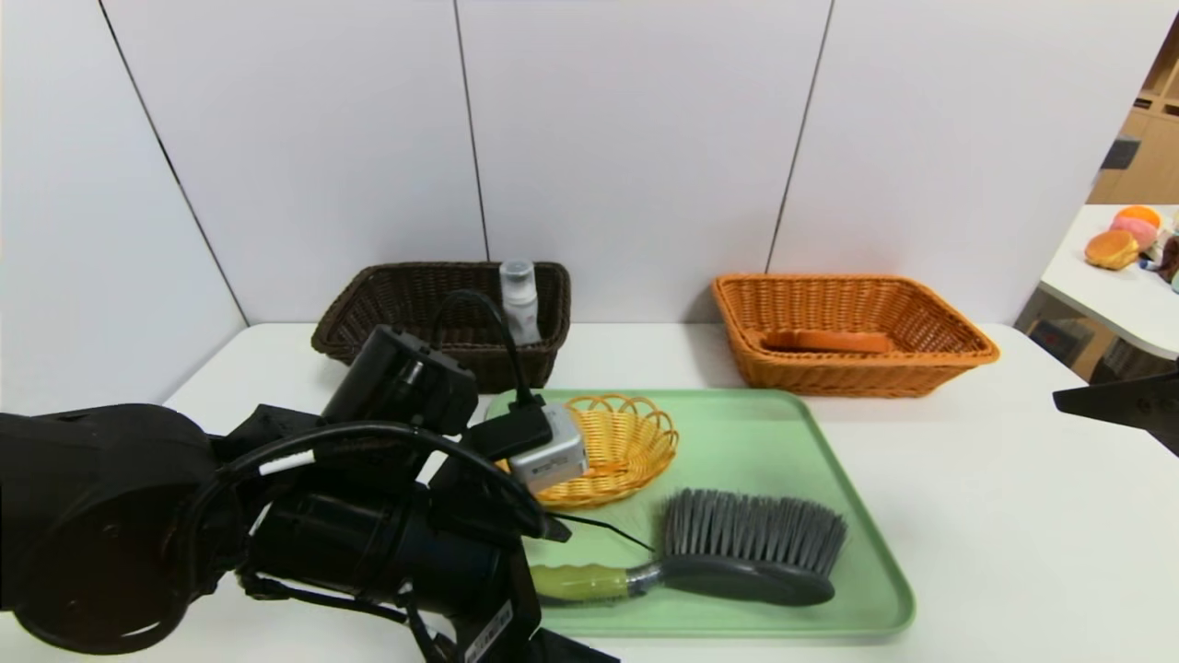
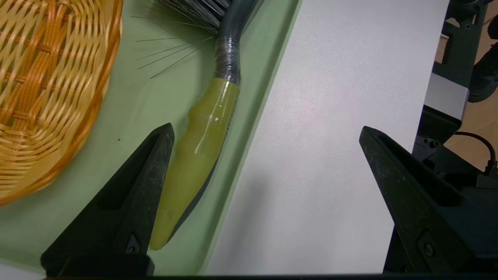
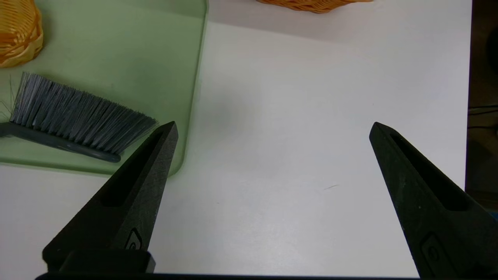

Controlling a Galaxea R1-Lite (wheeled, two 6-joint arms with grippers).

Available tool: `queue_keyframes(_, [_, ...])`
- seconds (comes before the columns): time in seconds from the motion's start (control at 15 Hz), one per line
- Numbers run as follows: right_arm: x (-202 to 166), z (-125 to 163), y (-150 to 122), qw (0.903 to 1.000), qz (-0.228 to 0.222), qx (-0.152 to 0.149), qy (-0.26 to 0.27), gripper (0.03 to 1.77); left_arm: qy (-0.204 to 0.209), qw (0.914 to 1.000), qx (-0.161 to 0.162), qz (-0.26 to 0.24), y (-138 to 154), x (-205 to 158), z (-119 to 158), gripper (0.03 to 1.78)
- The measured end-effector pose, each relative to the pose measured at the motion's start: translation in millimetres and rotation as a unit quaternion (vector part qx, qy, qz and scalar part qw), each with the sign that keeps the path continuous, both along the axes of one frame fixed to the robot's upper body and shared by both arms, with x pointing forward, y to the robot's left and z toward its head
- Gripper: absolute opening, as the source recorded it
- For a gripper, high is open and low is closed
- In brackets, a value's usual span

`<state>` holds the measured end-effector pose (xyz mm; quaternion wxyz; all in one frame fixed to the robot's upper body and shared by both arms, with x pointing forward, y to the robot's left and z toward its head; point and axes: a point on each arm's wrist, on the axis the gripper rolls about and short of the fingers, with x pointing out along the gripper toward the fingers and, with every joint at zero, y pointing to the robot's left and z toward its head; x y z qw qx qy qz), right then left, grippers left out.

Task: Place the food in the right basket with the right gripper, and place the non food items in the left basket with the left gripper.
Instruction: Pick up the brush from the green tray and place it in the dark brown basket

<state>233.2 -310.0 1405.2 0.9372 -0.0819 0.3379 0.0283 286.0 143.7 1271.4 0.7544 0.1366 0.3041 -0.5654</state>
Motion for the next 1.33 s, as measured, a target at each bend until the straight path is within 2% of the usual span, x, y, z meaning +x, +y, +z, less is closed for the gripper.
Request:
queue_keyframes(0.67, [-4.3, 2.3, 0.8, 0.9999, 0.007, 0.002, -0.007, 1.7, 0.017, 0.9996, 0.022, 0.01, -9.0, 18.3, -17.2, 1.69])
queue_keyframes(1.2, [-8.2, 2.7, 0.1, 0.9999, 0.009, 0.004, -0.01, 1.7, 0.006, 0.998, 0.05, 0.038, -13.4, 31.2, -28.0, 1.69])
queue_keyframes(1.33, [-9.0, 2.9, 0.1, 0.9999, 0.011, 0.005, -0.011, 1.7, -0.01, 0.9968, 0.066, 0.045, -14.3, 33.3, -31.0, 1.69])
